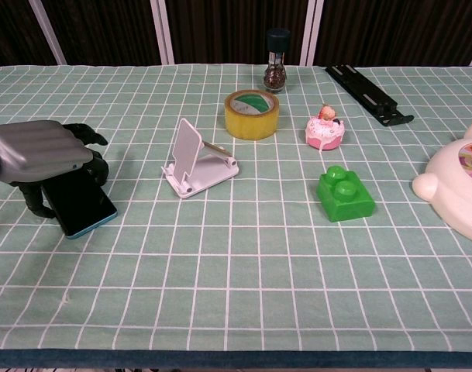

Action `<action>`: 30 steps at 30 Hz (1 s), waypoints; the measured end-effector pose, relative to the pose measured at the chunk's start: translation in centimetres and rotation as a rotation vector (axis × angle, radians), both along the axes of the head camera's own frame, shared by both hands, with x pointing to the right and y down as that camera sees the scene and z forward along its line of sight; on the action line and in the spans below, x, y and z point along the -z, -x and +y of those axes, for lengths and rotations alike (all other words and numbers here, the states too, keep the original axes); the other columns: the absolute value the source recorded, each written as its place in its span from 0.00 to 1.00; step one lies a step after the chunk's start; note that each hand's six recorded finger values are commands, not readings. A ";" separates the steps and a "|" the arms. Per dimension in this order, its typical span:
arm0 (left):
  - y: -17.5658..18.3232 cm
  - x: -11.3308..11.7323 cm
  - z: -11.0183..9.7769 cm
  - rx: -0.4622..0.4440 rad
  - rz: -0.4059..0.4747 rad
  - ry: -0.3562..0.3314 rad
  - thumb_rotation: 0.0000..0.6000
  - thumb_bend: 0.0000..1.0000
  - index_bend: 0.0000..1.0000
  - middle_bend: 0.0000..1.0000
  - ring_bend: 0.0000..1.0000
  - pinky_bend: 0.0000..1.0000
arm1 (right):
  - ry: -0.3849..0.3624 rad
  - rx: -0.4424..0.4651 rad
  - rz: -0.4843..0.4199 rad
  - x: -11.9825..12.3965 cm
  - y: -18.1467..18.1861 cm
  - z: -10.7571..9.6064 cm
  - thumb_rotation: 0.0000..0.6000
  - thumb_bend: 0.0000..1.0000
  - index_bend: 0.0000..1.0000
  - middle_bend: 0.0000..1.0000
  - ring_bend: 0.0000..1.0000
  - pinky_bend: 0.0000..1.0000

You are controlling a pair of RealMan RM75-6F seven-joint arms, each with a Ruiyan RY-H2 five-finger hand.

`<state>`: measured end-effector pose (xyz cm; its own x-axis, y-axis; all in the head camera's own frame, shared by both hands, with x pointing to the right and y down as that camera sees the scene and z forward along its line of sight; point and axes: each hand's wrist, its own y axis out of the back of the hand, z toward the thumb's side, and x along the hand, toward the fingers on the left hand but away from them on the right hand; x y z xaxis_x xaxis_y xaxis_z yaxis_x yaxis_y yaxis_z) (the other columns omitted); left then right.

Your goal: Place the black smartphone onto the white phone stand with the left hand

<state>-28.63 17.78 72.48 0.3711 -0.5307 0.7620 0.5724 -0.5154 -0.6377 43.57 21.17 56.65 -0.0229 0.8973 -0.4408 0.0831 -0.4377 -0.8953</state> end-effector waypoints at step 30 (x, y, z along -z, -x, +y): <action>-2.8 5.2 -3.8 0.498 0.367 -0.119 1.00 0.31 0.58 0.60 0.13 0.00 | 0.000 0.001 -0.001 0.0 0.0 0.0 1.00 0.36 0.06 0.00 0.00 0.15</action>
